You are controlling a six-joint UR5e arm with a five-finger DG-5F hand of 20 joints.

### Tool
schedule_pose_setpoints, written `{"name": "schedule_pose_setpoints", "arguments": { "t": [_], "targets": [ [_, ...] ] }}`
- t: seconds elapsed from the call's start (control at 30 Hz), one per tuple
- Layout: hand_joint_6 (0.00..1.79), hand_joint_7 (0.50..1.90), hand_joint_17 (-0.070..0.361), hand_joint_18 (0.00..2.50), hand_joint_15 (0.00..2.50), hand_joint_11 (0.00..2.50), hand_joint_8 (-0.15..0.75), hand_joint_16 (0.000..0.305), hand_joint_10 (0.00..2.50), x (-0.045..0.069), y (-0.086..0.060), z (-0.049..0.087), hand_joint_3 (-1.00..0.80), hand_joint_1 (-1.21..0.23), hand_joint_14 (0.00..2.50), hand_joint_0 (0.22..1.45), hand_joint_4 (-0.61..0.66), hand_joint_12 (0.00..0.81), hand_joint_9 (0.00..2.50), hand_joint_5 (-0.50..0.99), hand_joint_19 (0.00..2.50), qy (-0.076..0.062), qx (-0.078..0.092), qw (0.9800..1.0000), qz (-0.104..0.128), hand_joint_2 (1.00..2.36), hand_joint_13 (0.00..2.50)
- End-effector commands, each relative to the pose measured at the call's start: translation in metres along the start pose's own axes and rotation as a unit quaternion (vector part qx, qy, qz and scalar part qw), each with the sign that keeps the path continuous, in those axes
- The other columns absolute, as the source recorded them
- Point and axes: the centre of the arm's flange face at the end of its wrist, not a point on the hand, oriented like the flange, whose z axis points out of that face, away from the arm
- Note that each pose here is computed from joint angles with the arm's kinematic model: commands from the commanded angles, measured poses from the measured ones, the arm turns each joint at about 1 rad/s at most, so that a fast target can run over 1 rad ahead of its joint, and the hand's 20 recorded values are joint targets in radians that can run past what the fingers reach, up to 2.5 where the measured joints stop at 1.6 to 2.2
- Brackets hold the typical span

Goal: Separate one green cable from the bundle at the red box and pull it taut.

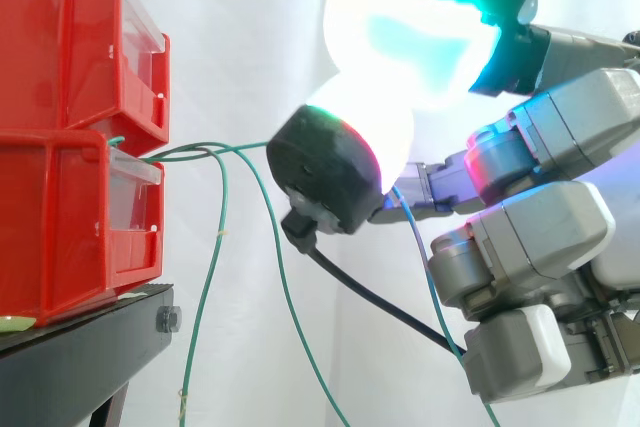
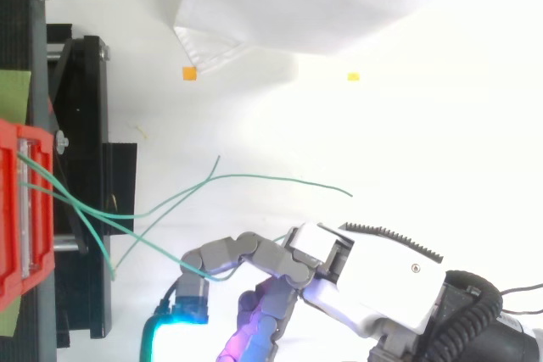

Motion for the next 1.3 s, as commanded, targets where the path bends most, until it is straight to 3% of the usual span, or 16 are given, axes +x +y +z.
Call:
{"name": "schedule_pose_setpoints", "arguments": {
  "t": [0.0, 0.07, 0.2, 0.3, 0.33, 0.43, 0.57, 0.73, 0.83, 0.97, 1.0, 1.03, 1.13, 1.17, 1.2, 1.27],
  "targets": [
    [0.76, 1.15, 0.091, 0.92, 1.58, 1.46, 0.258, 0.041, 0.02, 0.0001, 0.0002, 0.0003, -0.50, -1.01, 0.01, 0.56, 0.03, 0.299, 1.69, -0.01, 1.18, 0.000, -0.001, 1.0000, 0.000, 1.00, 1.30],
    [0.50, 1.43, 0.099, 0.93, 1.54, 1.27, 0.255, 0.044, 0.02, 0.0001, 0.0002, 0.0003, -0.50, -0.96, 0.01, 0.52, 0.13, 0.309, 1.70, 0.06, 1.18, 0.000, -0.001, 1.0000, -0.001, 1.00, 1.30],
    [0.50, 0.95, 0.104, 0.96, 1.43, 0.89, 0.214, 0.046, 0.03, -0.0003, -0.0004, 0.0002, -0.50, -0.84, 0.01, 0.49, 0.27, 0.314, 1.69, 0.05, 1.15, 0.000, 0.000, 1.0000, -0.001, 1.00, 1.30],
    [0.50, 0.88, 0.106, 0.96, 1.37, 0.78, 0.207, 0.047, 0.02, 0.0001, 0.0002, 0.0003, -0.50, -0.80, 0.01, 0.48, 0.27, 0.319, 1.67, 0.05, 1.14, 0.000, -0.001, 1.0000, -0.001, 1.00, 1.30],
    [0.50, 1.02, 0.097, 0.94, 1.38, 0.79, 0.187, 0.043, 0.02, 0.0001, 0.0002, 0.0003, -0.50, -0.86, 0.02, 0.51, 0.18, 0.300, 1.71, 0.08, 1.16, 0.000, -0.001, 1.0000, -0.001, 1.00, 1.32],
    [0.50, 1.19, 0.080, 0.96, 1.39, 0.84, 0.171, 0.036, 0.03, 0.0002, 0.0003, 0.0004, -0.50, -0.98, 0.02, 0.66, 0.07, 0.263, 1.83, 0.11, 1.18, 0.000, -0.001, 1.0000, -0.001, 1.00, 1.36],
    [0.50, 1.26, 0.075, 1.02, 1.41, 0.94, 0.170, 0.033, 0.03, 0.0002, 0.0003, 0.0004, -0.50, -1.04, 0.02, 0.71, 0.05, 0.264, 1.94, 0.12, 1.17, 0.000, -0.001, 1.0000, -0.001, 1.00, 1.42],
    [0.50, 1.32, 0.076, 1.10, 1.40, 0.89, 0.156, 0.034, 0.03, 0.0003, 0.0003, 0.0005, -0.04, -1.07, 0.02, 0.66, 0.04, 0.261, 2.04, 0.14, 1.16, 0.000, -0.002, 1.0000, 0.000, 1.03, 1.50],
    [0.50, 1.34, 0.093, 1.17, 1.37, 0.84, 0.172, 0.042, 0.03, 0.0013, 0.0001, -0.0001, 0.03, -1.06, 0.02, 0.65, 0.01, 0.302, 2.07, 0.14, 1.10, 0.001, -0.002, 1.0000, 0.000, 1.02, 1.54],
    [0.52, 1.42, 0.105, 1.18, 1.38, 0.97, 0.217, 0.047, 0.03, 0.0018, 0.0003, 0.0003, -0.07, -1.03, 0.02, 0.64, -0.13, 0.324, 2.03, 0.13, 1.10, 0.002, -0.003, 1.0000, -0.003, 1.02, 1.52],
    [0.61, 1.25, 0.115, 1.19, 1.38, 1.08, 0.238, 0.051, 0.03, 0.0011, 0.0006, 0.0010, -0.12, -1.02, 0.02, 0.63, -0.10, 0.332, 2.03, 0.09, 1.09, 0.001, -0.004, 1.0000, -0.004, 1.02, 1.52],
    [0.78, 1.10, 0.144, 1.32, 1.50, 1.48, 0.251, 0.064, 0.03, 0.0011, 0.0006, 0.0010, -0.26, -0.99, 0.02, 0.60, -0.04, 0.322, 1.97, 0.00, 1.07, 0.001, -0.004, 1.0000, -0.004, 1.02, 1.56],
    [0.72, 1.16, 0.163, 1.51, 1.61, 1.82, 0.246, 0.072, 0.01, 0.0015, 0.0008, 0.0013, -0.36, -0.96, 0.01, 0.57, -0.04, 0.321, 1.81, -0.05, 1.04, 0.002, -0.005, 1.0000, -0.005, 1.01, 1.57],
    [0.72, 1.14, 0.164, 1.53, 1.62, 1.87, 0.242, 0.073, 0.00, 0.0015, 0.0008, 0.0013, -0.37, -0.96, 0.01, 0.56, -0.03, 0.324, 1.76, -0.06, 1.05, 0.002, -0.005, 1.0000, -0.005, 1.01, 1.57],
    [0.67, 1.12, 0.169, 1.58, 1.68, 1.74, 0.251, 0.075, 0.32, 0.0015, 0.0008, 0.0013, -0.39, -0.96, 0.01, 0.55, -0.02, 0.333, 1.59, -0.09, 1.06, 0.002, -0.005, 1.0000, -0.005, 1.01, 1.56],
    [0.53, 1.27, 0.170, 1.62, 1.73, 1.59, 0.265, 0.076, 0.51, 0.0024, 0.0005, 0.0006, -0.44, -0.95, 0.00, 0.54, -0.02, 0.338, 1.43, -0.10, 1.09, 0.002, -0.005, 1.0000, -0.005, 1.00, 1.54]
  ]
}}
